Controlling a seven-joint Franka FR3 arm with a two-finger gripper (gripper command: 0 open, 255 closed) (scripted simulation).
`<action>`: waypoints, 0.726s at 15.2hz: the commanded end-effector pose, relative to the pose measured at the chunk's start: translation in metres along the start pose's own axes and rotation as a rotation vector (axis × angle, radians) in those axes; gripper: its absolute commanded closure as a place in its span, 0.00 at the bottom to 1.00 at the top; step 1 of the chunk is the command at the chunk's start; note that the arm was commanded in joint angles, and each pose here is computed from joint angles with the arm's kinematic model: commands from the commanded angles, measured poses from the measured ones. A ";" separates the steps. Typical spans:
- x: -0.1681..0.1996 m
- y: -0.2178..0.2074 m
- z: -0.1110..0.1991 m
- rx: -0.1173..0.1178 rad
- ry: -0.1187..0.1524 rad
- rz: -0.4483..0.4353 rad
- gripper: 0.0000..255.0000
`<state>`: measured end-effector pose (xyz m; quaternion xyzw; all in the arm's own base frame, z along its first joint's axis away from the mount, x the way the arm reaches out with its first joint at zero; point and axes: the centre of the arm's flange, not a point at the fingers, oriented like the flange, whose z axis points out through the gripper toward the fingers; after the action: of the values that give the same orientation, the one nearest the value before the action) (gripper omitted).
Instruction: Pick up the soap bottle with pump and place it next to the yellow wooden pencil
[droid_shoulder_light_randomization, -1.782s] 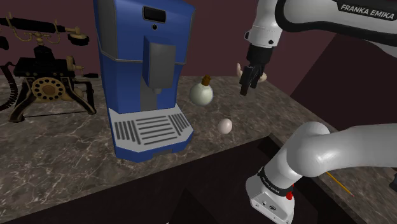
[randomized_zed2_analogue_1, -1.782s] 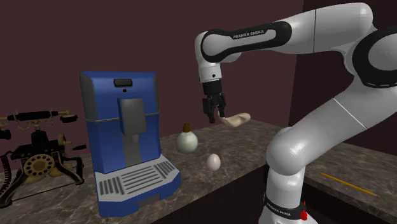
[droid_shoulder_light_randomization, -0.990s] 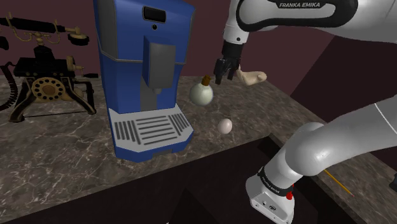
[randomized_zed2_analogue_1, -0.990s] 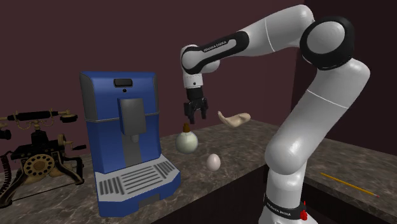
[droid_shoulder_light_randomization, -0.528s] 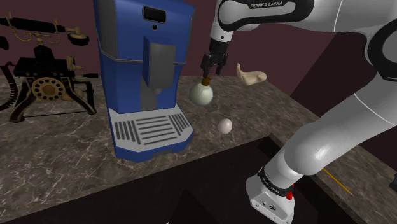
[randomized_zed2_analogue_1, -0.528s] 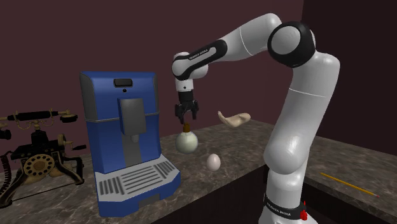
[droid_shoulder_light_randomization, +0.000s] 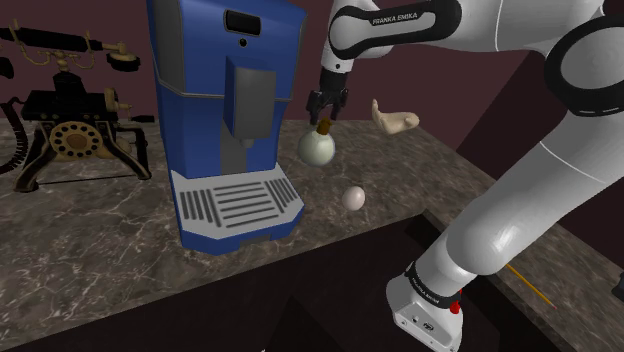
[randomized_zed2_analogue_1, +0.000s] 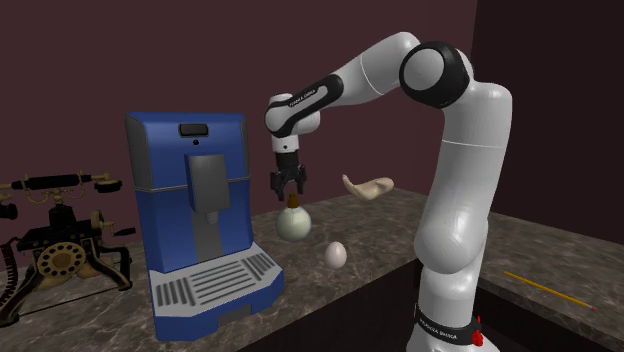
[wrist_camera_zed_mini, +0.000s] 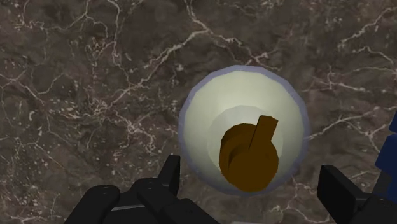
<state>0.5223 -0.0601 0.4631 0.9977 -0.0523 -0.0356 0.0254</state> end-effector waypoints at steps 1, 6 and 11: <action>0.000 0.000 0.011 0.000 0.001 0.000 0.00; 0.000 0.000 0.014 0.000 0.001 0.000 0.00; 0.000 0.000 0.014 0.000 0.001 0.000 1.00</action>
<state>0.5211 -0.0607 0.4489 0.9977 -0.0524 -0.0351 0.0255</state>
